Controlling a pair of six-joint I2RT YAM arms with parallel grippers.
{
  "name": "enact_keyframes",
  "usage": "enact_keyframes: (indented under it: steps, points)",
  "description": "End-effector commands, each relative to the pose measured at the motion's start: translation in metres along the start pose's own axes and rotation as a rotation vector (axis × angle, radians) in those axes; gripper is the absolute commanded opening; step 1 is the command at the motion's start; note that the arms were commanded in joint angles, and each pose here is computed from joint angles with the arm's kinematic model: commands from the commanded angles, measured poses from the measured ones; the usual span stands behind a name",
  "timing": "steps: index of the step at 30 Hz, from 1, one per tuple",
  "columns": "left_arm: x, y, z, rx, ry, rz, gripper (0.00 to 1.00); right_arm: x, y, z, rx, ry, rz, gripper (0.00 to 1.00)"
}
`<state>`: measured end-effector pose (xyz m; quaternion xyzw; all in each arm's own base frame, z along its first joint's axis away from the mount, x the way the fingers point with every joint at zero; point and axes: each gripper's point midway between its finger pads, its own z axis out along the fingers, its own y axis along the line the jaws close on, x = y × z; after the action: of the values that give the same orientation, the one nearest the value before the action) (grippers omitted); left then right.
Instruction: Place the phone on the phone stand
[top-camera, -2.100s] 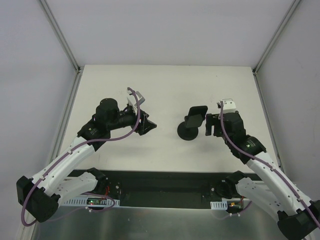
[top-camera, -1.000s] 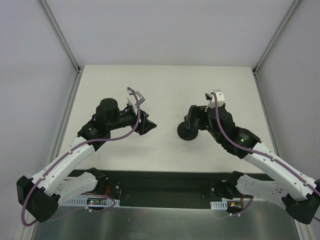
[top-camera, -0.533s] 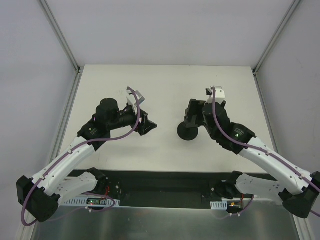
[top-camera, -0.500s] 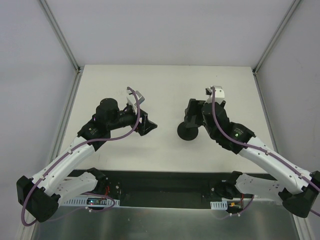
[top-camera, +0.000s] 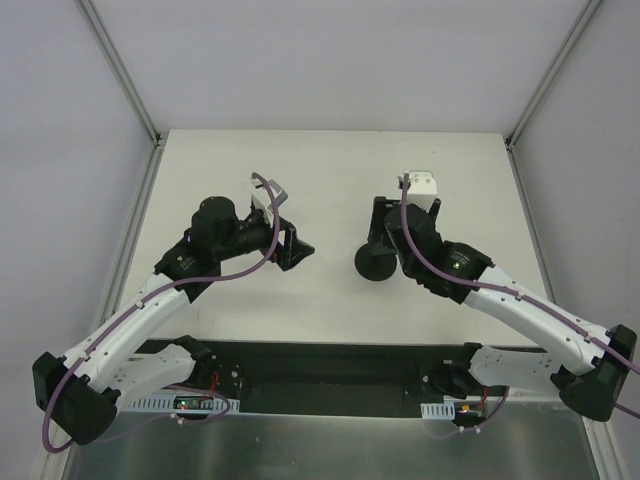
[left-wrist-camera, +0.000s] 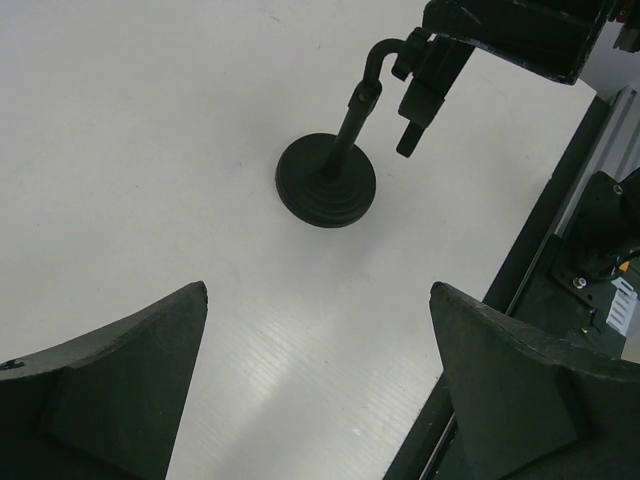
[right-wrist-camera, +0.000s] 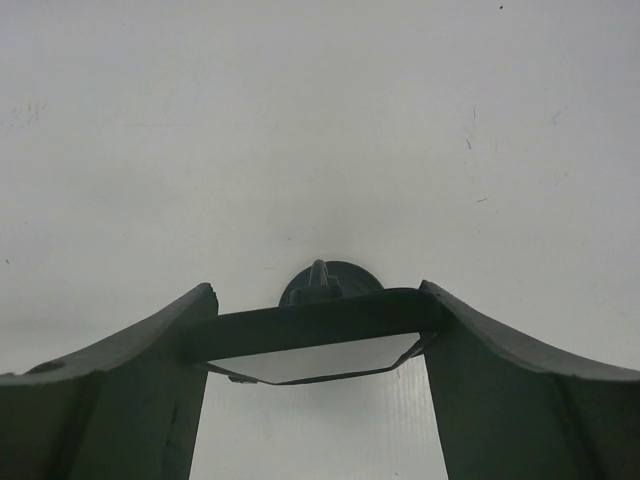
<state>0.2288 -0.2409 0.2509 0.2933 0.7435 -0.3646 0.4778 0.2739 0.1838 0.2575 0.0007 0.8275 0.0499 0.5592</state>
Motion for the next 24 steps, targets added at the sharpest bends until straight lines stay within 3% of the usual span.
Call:
enact_keyframes:
  steps: [1,2,3,4,8,14,18,19,20,22,24]
  points:
    - [-0.012,0.003,-0.007,-0.029,-0.037,0.016,0.91,-0.025,-0.011,0.005,0.066,-0.106,-0.072,0.33]
    - [-0.014,0.002,-0.008,-0.028,-0.041,0.018,0.91,-0.029,-0.013,0.006,0.065,-0.122,-0.077,0.24]
    - [-0.014,0.002,-0.008,-0.028,-0.043,0.019,0.91,-0.038,-0.02,0.009,0.081,-0.141,-0.095,0.02]
    - [-0.014,0.002,-0.008,-0.028,-0.041,0.02,0.91,-0.042,-0.025,0.012,0.09,-0.15,-0.096,0.01]
    - [-0.016,0.0,-0.009,-0.025,-0.046,0.022,0.91,-0.067,-0.052,0.033,0.113,-0.201,-0.126,0.01]
    - [-0.016,-0.002,-0.01,-0.014,-0.048,0.019,0.9,-0.123,-0.129,0.085,0.237,-0.335,-0.129,0.0]
    - [-0.015,-0.002,-0.009,-0.013,-0.042,0.02,0.9,-0.166,-0.174,0.125,0.22,-0.419,-0.102,0.01]
    - [-0.014,-0.002,-0.008,-0.012,-0.039,0.019,0.9,-0.158,-0.185,0.15,0.226,-0.387,-0.119,0.0]
    - [-0.013,-0.001,-0.007,-0.013,-0.033,0.019,0.9,-0.183,-0.203,0.152,0.251,-0.429,-0.121,0.0]
    - [-0.01,0.002,-0.005,-0.022,-0.022,0.021,0.9,-0.183,-0.221,0.185,0.257,-0.399,-0.136,0.0]
    - [-0.007,0.005,-0.002,-0.024,-0.008,0.033,0.89,-0.211,-0.243,0.193,0.286,-0.436,-0.139,0.0]
